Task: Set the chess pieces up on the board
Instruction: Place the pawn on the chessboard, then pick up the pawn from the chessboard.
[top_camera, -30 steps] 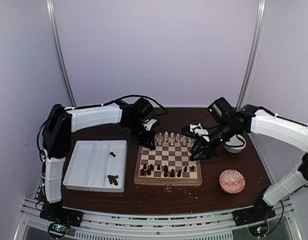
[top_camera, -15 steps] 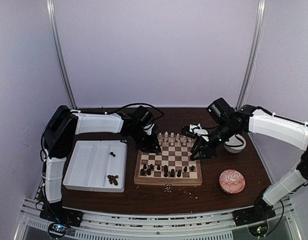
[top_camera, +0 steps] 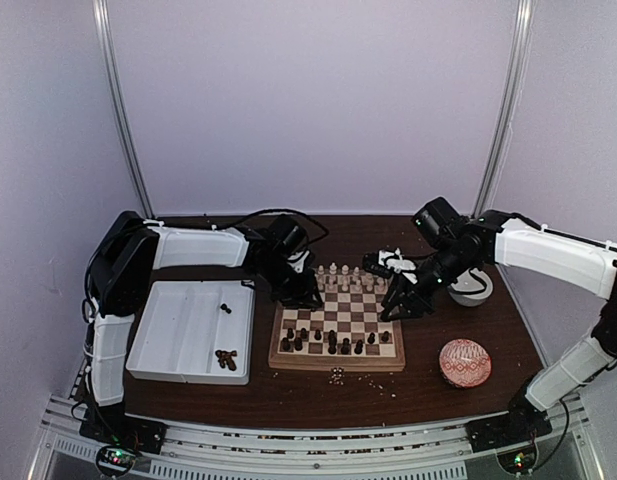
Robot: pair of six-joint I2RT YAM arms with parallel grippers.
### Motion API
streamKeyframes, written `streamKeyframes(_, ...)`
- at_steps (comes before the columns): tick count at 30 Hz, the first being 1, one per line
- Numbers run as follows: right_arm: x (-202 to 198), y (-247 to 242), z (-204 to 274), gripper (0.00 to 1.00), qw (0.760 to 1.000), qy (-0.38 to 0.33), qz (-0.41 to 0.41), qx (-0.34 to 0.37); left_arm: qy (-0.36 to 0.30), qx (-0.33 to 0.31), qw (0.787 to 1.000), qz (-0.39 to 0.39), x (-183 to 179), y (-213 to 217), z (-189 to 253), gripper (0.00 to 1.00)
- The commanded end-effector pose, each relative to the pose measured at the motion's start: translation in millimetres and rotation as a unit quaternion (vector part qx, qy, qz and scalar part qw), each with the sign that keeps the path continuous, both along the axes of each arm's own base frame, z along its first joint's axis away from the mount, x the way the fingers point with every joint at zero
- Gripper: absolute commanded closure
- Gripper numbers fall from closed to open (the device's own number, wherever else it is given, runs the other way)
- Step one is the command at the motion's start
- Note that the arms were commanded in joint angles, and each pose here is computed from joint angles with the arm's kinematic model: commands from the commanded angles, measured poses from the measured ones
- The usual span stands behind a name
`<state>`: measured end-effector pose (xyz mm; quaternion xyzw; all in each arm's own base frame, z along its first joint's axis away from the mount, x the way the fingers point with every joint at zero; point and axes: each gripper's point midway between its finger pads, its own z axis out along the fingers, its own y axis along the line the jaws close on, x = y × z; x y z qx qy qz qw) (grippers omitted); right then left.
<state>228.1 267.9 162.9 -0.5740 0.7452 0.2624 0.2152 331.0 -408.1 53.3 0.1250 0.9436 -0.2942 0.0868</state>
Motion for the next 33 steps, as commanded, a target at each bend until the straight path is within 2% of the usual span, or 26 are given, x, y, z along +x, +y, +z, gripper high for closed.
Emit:
streamKeyframes(1, 8.0, 0.6, 3.7, 0.64, 1.000, -0.007, -0.006, 0.001, -0.023, -0.004, 1.000, -0.014, 3.7, 1.3, 18.7, 0.68)
streamKeyframes(2, 7.9, 0.6, 3.5, 0.64, 1.000, -0.006, -0.006, 0.001, -0.024, -0.004, 1.000, -0.017, 2.6, 1.9, 21.8, 0.61)
streamKeyframes(3, 7.9, 0.6, 3.1, 0.64, 1.000, -0.004, -0.006, 0.001, -0.023, -0.006, 1.000, -0.021, 0.6, 2.1, 24.0, 0.41)
streamKeyframes(4, 7.6, 0.6, 2.3, 0.64, 1.000, -0.003, -0.006, 0.000, -0.021, -0.009, 0.999, -0.024, -1.5, 2.2, 26.5, 0.09)
streamKeyframes(5, 7.8, 0.5, 1.7, 0.64, 1.000, -0.002, -0.006, 0.000, -0.017, -0.010, 0.999, -0.027, -4.5, 3.2, 27.1, 0.03)
streamKeyframes(16, 21.2, 6.8, 6.6, 0.64, 1.000, 0.000, -0.023, 0.000, -0.051, -0.017, 0.998, -0.035, -8.9, 12.3, 53.7, 0.02)
streamKeyframes(20, 29.3, 9.2, 9.5, 0.65, 0.999, -0.003, -0.038, 0.001, -0.092, -0.017, 0.994, -0.053, -7.3, 17.2, 76.9, 0.02)
streamKeyframes(23, 40.6, 11.5, 18.5, 0.66, 0.998, -0.019, -0.060, 0.006, -0.190, 0.047, 0.979, -0.048, 13.8, 48.0, 101.0, 0.02)
streamKeyframes(25, 49.3, 13.6, 31.4, 0.66, 0.996, -0.037, -0.079, 0.018, -0.291, 0.090, 0.952, -0.027, 35.9, 75.1, 130.8, 0.02)
streamKeyframes(28, 68.5, 16.4, 55.9, 0.65, 0.990, -0.078, -0.114, 0.042, -0.405, 0.099, 0.909, 0.024, 70.4, 103.0, 175.5, 0.02)
streamKeyframes(29, 76.8, 16.7, 63.5, 0.64, 0.986, -0.090, -0.130, 0.047, -0.431, 0.071, 0.900, 0.001, 76.8, 96.5, 188.8, 0.02)
streamKeyframes(30, 80.8, 17.6, 68.9, 0.62, 0.985, -0.098, -0.135, 0.050, -0.444, 0.046, 0.894, -0.044, 77.7, 88.9, 194.5, 0.06)
streamKeyframes(31, 84.5, 18.9, 72.8, 0.57, 0.984, -0.103, -0.138, 0.052, -0.452, 0.029, 0.886, -0.097, 75.9, 80.9, 195.8, 0.17)
streamKeyframes(33, 81.9, 24.4, 71.9, 0.48, 0.987, -0.087, -0.121, 0.054, -0.446, 0.036, 0.873, -0.192, 69.3, 71.2, 185.4, 0.39)
